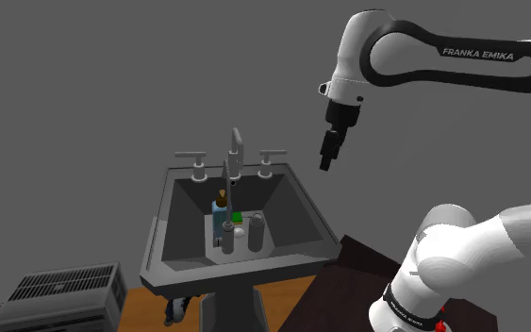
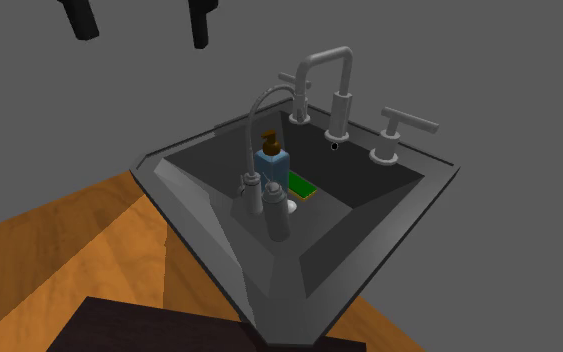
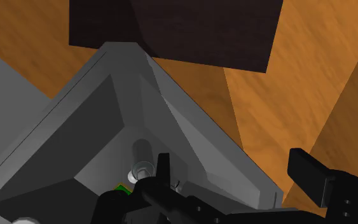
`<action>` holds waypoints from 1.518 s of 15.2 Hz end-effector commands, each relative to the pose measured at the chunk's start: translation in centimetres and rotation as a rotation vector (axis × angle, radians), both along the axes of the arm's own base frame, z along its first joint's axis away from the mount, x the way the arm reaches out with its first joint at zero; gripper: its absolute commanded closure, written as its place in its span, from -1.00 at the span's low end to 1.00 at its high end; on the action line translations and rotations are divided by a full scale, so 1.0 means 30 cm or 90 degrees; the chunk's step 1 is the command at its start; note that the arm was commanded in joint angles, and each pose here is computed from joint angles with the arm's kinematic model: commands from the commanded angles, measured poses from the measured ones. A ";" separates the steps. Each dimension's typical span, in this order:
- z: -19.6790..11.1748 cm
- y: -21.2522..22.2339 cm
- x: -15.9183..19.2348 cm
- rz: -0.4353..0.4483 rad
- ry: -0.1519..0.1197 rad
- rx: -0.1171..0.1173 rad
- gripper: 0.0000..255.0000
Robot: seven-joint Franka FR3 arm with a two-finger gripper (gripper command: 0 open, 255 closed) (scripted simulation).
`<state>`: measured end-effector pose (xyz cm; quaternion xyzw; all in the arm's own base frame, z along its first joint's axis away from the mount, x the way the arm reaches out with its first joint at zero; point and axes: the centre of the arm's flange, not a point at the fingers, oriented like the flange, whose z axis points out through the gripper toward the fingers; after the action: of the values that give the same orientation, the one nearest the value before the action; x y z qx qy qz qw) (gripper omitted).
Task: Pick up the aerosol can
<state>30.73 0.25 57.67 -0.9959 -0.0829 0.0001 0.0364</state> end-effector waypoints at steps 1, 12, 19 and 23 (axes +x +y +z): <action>0.000 0.000 0.000 0.000 0.000 0.000 -1.00; -0.348 -0.079 0.378 0.032 0.057 0.007 -1.00; -0.587 -0.118 0.604 0.053 0.093 0.011 -1.00; -0.730 -0.137 0.727 0.065 0.114 0.013 -1.00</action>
<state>51.45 -3.56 36.85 -0.9867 -0.1272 0.0856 0.0532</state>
